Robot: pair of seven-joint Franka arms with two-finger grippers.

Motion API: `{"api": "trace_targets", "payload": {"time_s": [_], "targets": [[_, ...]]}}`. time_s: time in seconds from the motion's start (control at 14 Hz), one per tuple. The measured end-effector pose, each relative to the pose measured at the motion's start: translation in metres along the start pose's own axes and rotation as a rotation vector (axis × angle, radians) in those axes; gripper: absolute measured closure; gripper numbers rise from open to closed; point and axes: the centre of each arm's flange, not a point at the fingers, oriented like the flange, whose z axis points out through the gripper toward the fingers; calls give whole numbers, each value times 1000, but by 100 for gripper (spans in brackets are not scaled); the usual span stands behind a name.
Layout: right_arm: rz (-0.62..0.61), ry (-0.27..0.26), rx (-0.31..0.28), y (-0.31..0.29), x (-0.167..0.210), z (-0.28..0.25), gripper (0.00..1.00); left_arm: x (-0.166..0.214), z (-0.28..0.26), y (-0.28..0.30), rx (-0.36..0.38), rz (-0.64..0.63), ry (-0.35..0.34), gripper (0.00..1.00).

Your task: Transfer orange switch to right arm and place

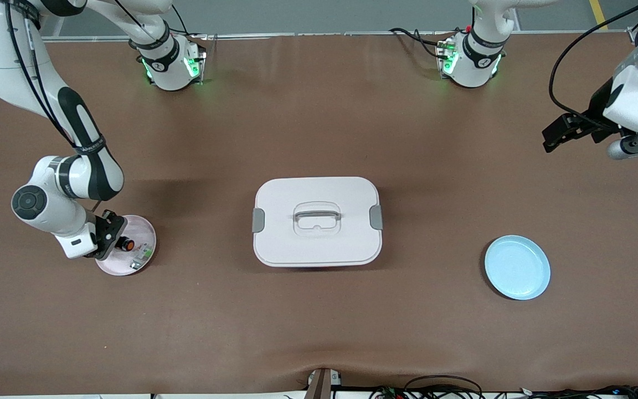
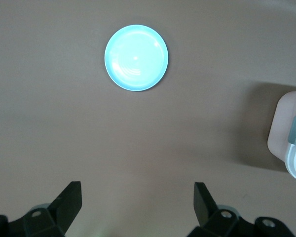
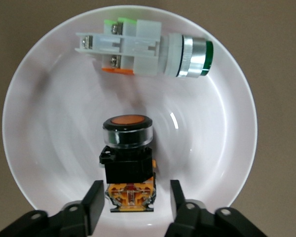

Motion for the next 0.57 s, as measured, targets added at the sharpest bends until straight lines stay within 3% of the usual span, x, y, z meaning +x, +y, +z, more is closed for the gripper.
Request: {"api": "trace_targets", "payload": {"time_s": [0.21,0.57], "targets": [[7,0,-6,4,-2,-4,3,-3,-11,2,-6,8,20,0],[125,-38,88,4,-7,-6,0,-4,-15,4,-8,33,27,0]]}}
